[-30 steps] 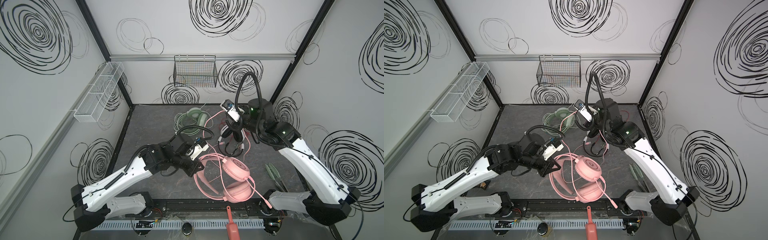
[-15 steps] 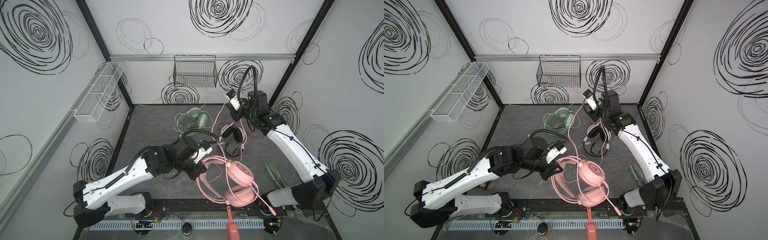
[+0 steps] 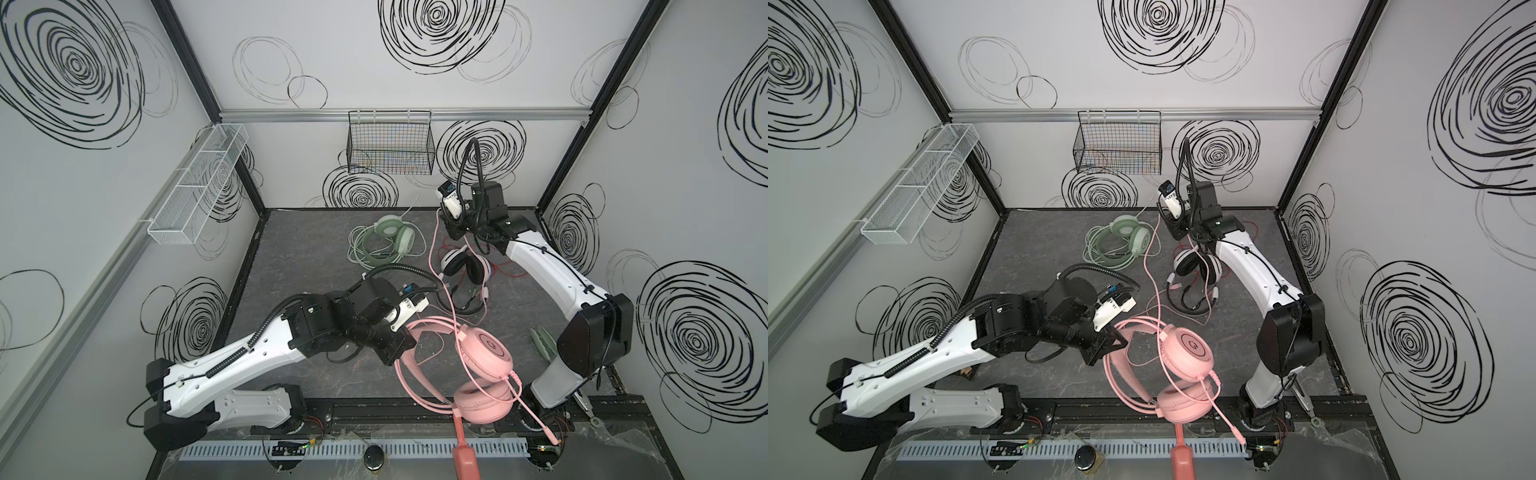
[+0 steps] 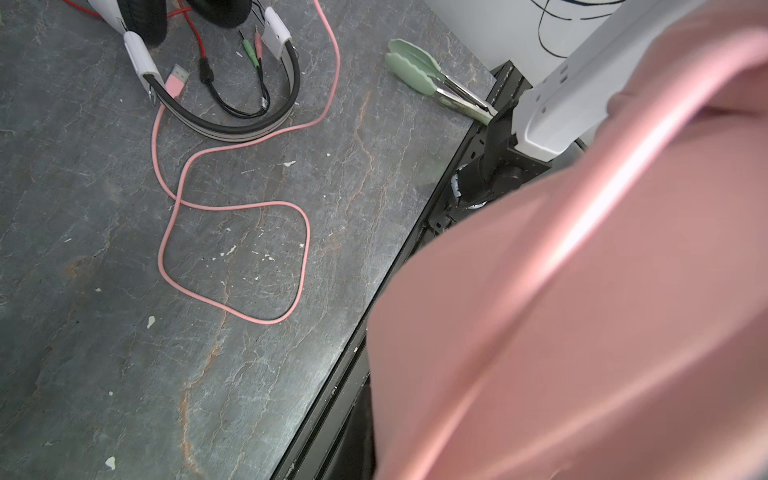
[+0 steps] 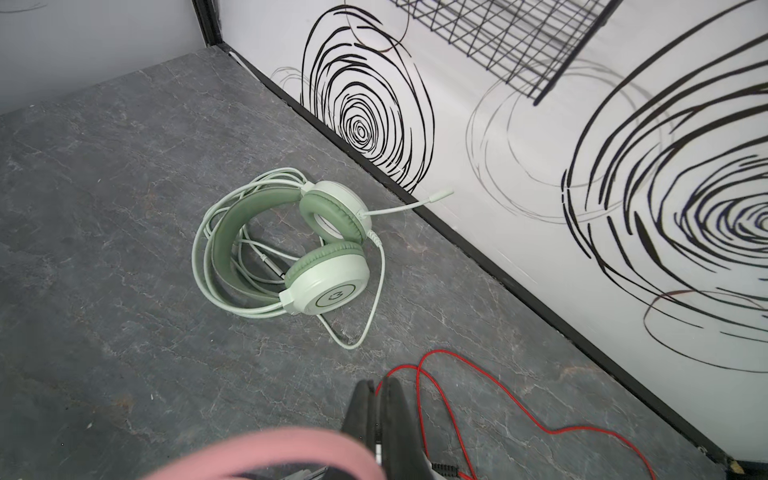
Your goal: Wrap the headphones
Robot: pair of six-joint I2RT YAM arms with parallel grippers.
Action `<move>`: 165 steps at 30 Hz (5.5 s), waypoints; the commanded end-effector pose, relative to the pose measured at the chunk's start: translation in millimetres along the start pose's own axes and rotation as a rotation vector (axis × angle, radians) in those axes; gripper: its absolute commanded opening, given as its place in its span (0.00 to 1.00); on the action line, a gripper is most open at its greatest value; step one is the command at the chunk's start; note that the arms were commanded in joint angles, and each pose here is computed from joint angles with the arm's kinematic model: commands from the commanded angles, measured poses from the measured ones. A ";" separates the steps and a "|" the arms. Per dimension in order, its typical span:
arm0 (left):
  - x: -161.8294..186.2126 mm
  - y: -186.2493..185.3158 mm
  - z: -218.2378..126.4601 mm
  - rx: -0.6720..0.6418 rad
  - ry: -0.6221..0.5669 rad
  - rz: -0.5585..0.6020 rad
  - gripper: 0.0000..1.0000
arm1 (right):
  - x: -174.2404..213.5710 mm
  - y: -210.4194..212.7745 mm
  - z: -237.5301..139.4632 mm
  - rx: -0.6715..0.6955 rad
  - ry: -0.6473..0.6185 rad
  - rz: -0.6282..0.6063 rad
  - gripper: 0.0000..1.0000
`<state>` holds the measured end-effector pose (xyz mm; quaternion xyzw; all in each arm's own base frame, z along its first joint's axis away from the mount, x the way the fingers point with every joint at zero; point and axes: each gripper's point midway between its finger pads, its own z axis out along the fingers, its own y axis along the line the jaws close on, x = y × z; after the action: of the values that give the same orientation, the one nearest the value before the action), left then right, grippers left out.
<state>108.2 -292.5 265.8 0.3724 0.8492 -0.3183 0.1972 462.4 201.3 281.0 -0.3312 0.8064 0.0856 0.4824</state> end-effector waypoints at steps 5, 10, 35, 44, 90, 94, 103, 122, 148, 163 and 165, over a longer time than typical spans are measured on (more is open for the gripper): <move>-23.3 -34.5 -18.8 0.094 -0.100 0.053 0.00 | -33.1 -14.8 31.2 0.022 -0.036 0.015 0.00; -17.5 -39.9 -13.3 0.099 -0.082 0.071 0.00 | -42.6 -6.4 49.3 0.005 -0.014 -0.015 0.00; -123.8 34.2 -153.3 0.029 -0.577 -0.223 0.00 | 23.9 118.8 -32.1 -0.411 -0.251 0.114 0.00; -151.1 46.6 -200.6 0.025 -0.703 -0.280 0.00 | 42.0 187.6 -60.5 -0.725 -0.366 0.193 0.00; -97.5 162.1 -200.4 -1.047 -0.648 -0.411 0.00 | 51.6 221.6 -172.1 0.120 -0.176 -0.104 0.00; -92.9 164.4 -201.1 -1.115 -0.617 -0.400 0.00 | 36.0 202.2 -177.9 0.327 -0.184 -0.167 0.00; -88.2 171.9 -201.8 -1.161 -0.614 -0.425 0.00 | 1.5 221.8 -202.9 0.338 -0.305 -0.250 0.00; -77.7 189.2 -198.3 -1.185 -0.586 -0.464 0.00 | -13.5 230.4 -239.7 0.536 -0.319 -0.332 0.00; -31.6 166.4 -104.0 -0.868 -0.383 -0.390 0.00 | -156.0 123.4 -272.7 0.726 -0.586 -0.475 0.44; -5.3 145.3 -75.8 -0.739 -0.272 -0.299 0.00 | -153.5 38.8 -300.1 0.795 -0.596 -0.336 0.56; -5.0 138.4 -68.9 -0.714 -0.252 -0.270 0.00 | -158.9 35.6 -301.1 0.799 -0.589 -0.343 0.54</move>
<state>210.2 -159.7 250.8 0.1159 0.9277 -0.0309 0.3536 274.7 168.0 546.7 -0.2227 0.5452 -0.2300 0.7748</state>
